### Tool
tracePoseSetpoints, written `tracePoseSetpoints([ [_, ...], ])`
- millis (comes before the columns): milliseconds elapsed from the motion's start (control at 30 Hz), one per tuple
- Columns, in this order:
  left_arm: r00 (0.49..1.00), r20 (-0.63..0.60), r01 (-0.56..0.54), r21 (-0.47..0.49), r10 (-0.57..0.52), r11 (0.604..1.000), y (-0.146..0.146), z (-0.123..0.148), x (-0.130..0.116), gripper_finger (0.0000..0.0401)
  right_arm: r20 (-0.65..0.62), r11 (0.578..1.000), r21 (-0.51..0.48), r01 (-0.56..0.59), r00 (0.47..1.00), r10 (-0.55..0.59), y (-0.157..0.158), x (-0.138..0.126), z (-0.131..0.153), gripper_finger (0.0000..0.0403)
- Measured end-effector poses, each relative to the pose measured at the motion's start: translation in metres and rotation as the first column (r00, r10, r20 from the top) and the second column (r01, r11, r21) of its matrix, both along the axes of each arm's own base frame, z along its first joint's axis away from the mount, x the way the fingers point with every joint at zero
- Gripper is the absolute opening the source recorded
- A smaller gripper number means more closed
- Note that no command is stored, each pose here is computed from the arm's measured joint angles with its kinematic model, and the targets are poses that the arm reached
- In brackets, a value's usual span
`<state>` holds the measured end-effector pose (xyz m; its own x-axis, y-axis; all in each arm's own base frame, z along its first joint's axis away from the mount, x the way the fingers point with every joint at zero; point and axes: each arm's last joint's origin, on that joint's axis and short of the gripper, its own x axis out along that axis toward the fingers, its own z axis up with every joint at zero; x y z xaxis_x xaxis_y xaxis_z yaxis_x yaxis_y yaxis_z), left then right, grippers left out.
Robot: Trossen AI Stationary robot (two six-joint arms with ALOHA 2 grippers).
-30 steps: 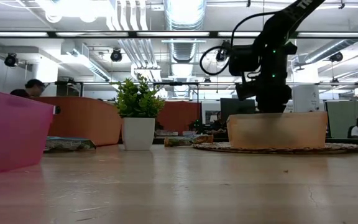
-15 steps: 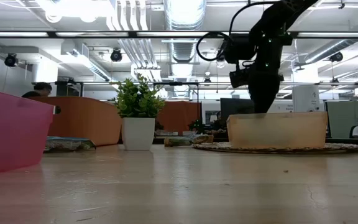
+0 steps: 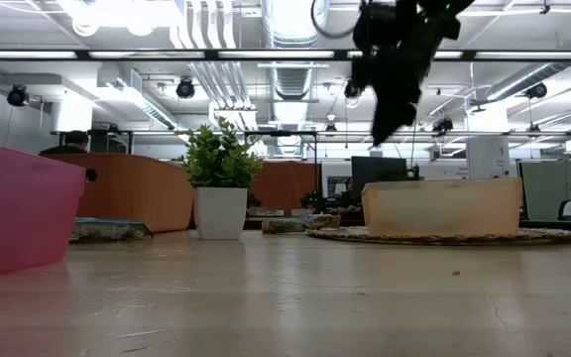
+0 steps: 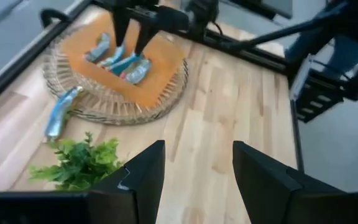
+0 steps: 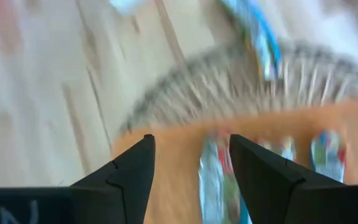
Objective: Pick and place Granola Bars by type
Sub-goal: Put the red granola bar into the right orange bin
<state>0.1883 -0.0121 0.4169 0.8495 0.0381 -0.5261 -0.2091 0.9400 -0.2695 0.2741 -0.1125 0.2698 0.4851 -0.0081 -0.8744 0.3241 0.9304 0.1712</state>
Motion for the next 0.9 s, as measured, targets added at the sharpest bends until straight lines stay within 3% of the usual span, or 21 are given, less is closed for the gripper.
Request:
tracePoseSetpoints([
  [233, 0.991, 0.003, -0.134, 0.027, 0.134, 0.991, 0.005, -0.032, -0.022, 0.0169, 0.287, 0.996, -0.085, -0.025, 0.957, 0.049, 0.024, -0.002, 0.044, 0.0198],
  [467, 0.977, 0.018, -0.211, 0.026, 0.211, 0.977, 0.008, -0.082, -0.029, 0.0169, 0.556, 0.993, -0.118, -0.031, 0.826, 0.092, 0.049, -0.007, 0.087, 0.0198],
  [767, 0.97, 0.033, -0.242, -0.001, 0.242, 0.97, 0.008, -0.137, -0.031, 0.0167, 0.731, 0.995, -0.089, -0.052, 0.675, 0.101, 0.074, -0.016, 0.119, 0.0198],
  [900, 0.967, 0.05, -0.25, -0.024, 0.251, 0.968, 0.009, -0.155, -0.033, 0.0167, 0.764, 0.991, -0.099, -0.091, 0.632, 0.134, 0.086, -0.017, 0.125, 0.0198],
])
